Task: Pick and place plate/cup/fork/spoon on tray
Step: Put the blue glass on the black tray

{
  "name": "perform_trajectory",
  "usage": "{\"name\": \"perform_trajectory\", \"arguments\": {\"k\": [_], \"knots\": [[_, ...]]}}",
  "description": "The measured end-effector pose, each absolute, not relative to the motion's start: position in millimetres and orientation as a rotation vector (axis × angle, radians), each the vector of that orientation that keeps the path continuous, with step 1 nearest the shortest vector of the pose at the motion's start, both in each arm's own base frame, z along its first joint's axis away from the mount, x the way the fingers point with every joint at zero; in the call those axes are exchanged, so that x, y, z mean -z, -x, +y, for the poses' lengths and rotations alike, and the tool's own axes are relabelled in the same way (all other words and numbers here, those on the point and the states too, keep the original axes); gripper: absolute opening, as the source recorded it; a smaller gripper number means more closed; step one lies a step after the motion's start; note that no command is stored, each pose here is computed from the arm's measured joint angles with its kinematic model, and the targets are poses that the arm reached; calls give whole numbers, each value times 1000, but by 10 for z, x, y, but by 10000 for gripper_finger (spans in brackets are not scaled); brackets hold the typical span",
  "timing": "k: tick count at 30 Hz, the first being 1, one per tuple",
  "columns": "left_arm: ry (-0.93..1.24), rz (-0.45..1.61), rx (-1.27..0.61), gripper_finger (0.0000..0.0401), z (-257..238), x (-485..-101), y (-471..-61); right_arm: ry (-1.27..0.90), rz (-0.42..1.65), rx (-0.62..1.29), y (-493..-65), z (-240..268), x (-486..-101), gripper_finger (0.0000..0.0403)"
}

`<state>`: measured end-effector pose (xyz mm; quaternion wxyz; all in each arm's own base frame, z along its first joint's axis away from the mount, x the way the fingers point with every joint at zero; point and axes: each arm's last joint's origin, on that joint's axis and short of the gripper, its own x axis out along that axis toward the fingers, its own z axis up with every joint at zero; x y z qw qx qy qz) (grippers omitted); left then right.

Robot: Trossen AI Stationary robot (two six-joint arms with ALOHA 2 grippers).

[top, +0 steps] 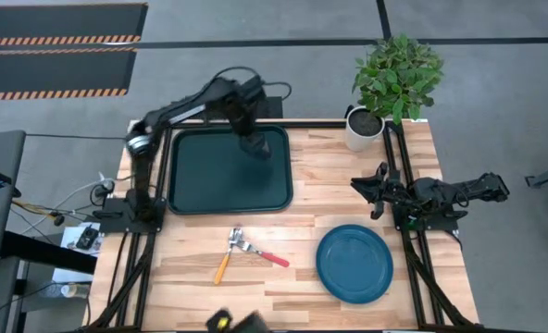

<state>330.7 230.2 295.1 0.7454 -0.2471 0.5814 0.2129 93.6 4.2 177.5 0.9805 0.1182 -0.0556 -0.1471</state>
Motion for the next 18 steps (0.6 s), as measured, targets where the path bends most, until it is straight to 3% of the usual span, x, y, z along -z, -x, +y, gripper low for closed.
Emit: {"name": "perform_trajectory", "arguments": {"k": [9, 18], "knots": [[523, 1342, -543, 0, 3062, -2551, -3514, -238, -109, 296, -937, 43, -1773, 97], [521, 1441, -585, 0, 3234, -2194, -3443, -238, -109, 296, -937, 43, -1773, 97]]}}
